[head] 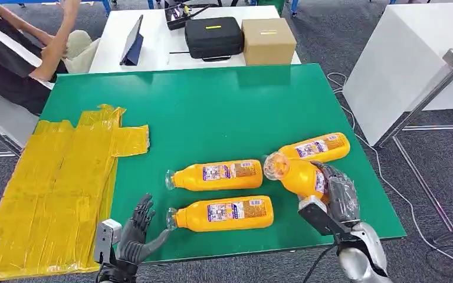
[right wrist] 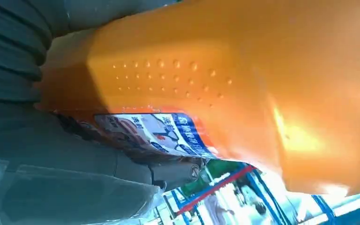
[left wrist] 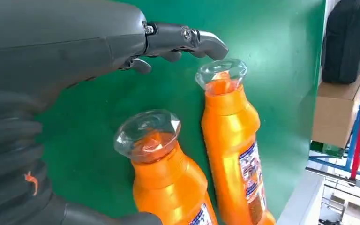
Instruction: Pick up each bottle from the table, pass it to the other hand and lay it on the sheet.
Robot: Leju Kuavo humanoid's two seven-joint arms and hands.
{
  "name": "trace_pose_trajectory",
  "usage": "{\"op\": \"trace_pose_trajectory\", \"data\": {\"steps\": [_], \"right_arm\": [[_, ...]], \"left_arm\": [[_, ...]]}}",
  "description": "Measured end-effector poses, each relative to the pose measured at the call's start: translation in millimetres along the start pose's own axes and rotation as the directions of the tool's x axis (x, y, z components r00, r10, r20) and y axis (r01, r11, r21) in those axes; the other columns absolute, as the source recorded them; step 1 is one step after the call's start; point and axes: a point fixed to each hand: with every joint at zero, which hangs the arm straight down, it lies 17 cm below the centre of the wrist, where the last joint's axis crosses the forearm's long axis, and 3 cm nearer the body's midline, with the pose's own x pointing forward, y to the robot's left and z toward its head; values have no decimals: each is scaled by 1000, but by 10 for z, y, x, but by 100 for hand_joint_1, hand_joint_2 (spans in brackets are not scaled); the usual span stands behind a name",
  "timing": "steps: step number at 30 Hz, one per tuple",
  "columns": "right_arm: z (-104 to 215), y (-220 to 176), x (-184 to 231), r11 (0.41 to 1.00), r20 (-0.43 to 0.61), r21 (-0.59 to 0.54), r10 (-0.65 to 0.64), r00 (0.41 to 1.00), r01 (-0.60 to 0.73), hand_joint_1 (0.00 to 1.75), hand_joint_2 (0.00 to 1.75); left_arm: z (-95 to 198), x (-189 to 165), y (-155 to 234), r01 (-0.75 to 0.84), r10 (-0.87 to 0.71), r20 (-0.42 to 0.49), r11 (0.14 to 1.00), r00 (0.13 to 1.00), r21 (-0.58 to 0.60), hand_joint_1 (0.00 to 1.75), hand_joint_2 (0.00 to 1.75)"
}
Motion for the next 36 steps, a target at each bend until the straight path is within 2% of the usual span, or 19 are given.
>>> {"op": "trace_pose_trajectory", "data": {"steps": [7, 10, 14, 18, 20, 27, 36], "right_arm": [[92, -16, 276, 997, 37, -38, -66, 997, 68, 175, 175], [95, -23, 476, 988, 84, -57, -138, 987, 143, 175, 175], [26, 160, 891, 964, 183, -13, -260, 948, 267, 175, 175], [-86, 275, 1199, 933, 258, 10, -349, 901, 359, 175, 175], [-150, 368, 1339, 918, 289, 27, -386, 876, 395, 175, 175], [-250, 564, 1597, 892, 314, 56, -443, 840, 450, 175, 175], [-266, 929, 1871, 852, 301, 157, -523, 797, 500, 175, 175]], "left_arm": [[-32, 15, -7, 1, -1, 5, 1000, 1000, -2, 0, 175], [-47, 30, -18, 4, -4, 10, 1000, 1000, -4, 0, 175], [-130, 153, -129, 9, -7, 45, 999, 999, -35, 0, 175], [-187, 435, -297, 52, -42, 124, 996, 991, -78, 0, 175], [-230, 740, -413, 102, -82, 202, 991, 976, -92, 0, 175], [-240, 1403, -567, 224, -193, 363, 974, 912, -43, 0, 175], [-106, 1769, -880, 244, -175, 458, 965, 872, -96, 0, 175]]}}
